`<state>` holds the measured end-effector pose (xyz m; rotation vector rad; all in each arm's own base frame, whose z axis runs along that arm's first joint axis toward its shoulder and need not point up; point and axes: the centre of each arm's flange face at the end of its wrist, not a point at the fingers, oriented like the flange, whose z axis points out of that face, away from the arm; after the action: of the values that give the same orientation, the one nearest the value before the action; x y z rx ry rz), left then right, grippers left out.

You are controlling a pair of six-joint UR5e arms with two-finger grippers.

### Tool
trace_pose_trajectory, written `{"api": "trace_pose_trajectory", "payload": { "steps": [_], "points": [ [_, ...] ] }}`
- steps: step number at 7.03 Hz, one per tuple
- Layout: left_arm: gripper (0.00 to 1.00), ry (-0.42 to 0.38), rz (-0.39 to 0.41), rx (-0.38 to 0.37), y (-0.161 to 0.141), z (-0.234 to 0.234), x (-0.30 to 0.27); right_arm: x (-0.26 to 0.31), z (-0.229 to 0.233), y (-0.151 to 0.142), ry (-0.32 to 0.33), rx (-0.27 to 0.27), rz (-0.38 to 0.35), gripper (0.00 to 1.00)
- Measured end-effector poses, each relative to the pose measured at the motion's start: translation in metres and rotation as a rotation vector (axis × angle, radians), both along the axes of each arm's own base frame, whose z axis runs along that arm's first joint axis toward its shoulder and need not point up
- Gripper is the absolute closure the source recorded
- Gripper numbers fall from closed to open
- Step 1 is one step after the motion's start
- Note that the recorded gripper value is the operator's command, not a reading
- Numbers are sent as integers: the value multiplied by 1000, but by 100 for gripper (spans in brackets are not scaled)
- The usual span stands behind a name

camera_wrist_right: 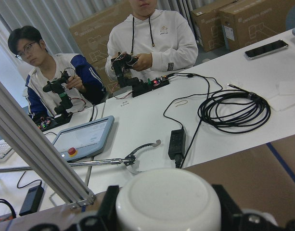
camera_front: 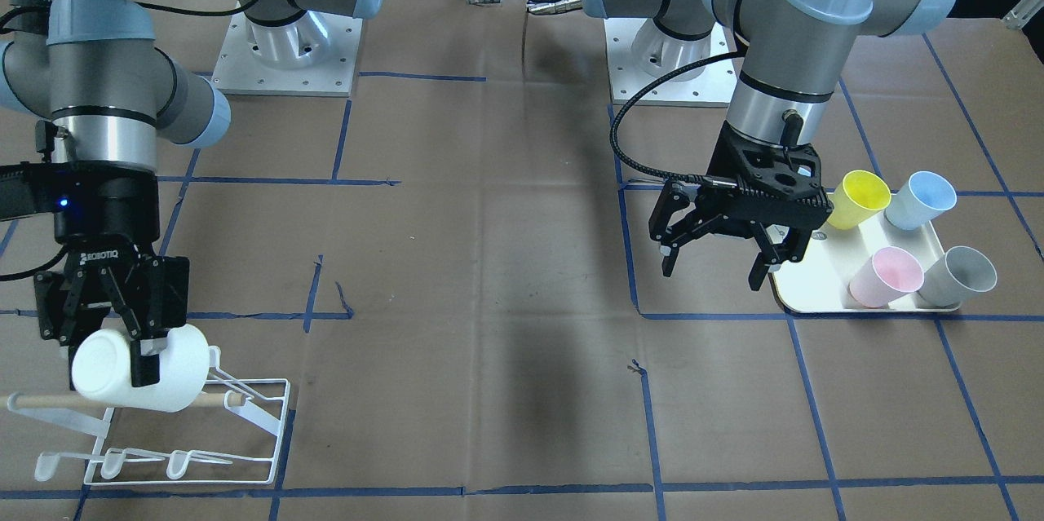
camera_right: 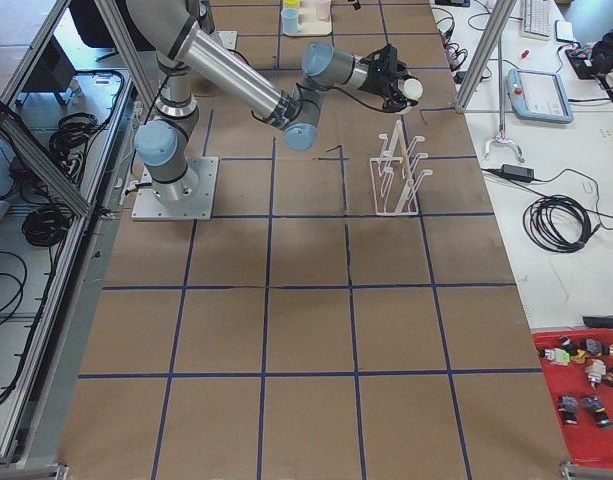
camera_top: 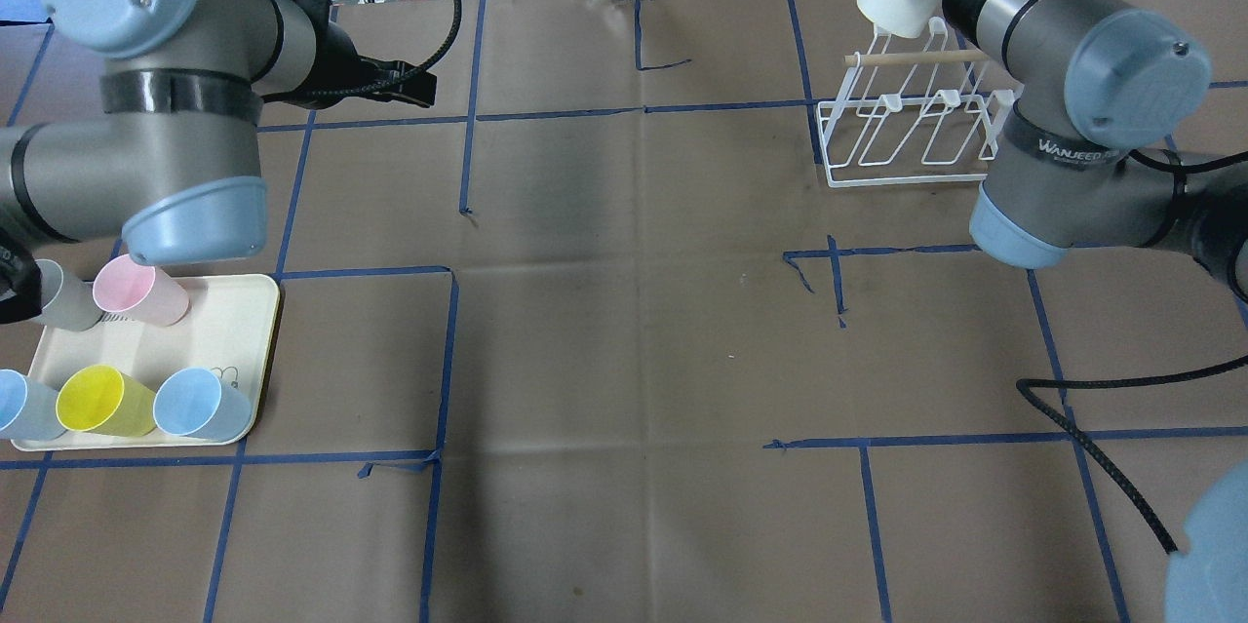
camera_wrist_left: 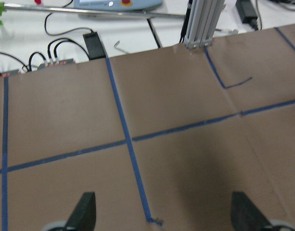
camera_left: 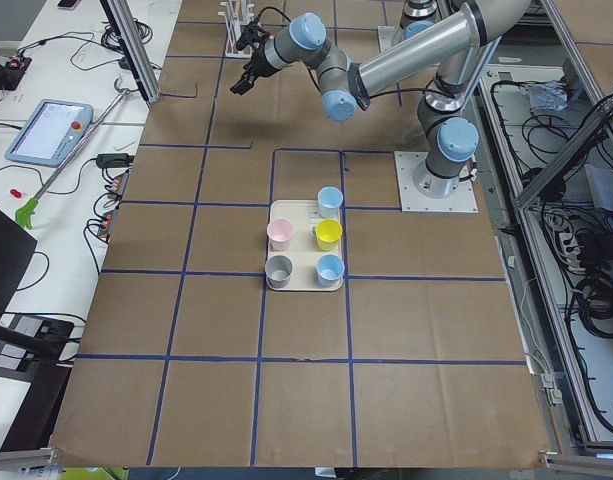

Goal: Transfer IKEA cup to right arm and place on rack

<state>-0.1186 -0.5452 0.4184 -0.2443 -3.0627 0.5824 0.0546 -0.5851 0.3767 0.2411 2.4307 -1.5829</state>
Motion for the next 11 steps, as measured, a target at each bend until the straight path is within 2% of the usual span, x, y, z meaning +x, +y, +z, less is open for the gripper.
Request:
{"api": "trace_pose_trajectory", "payload": {
  "steps": [1,2,3,5,8,10,11],
  "points": [
    [1,-17,54,141,3,23,-1,-8,-5,-16,83,-23,14,90],
    [1,-15,108,241,10,46,-2,-13,-12,-30,130,-38,9,90],
    [1,-9,149,299,18,62,-2,-17,-23,-42,170,-53,8,90],
    [1,1,173,338,26,68,-3,-18,-47,-62,207,-57,21,90],
    [1,-6,201,375,37,72,9,1,-70,-67,209,-47,52,90],
    [1,-13,264,406,49,64,60,3,-83,-67,206,-30,57,89],
    [1,-12,266,417,60,57,90,4,-90,-66,204,-17,58,82]
  ]
}}
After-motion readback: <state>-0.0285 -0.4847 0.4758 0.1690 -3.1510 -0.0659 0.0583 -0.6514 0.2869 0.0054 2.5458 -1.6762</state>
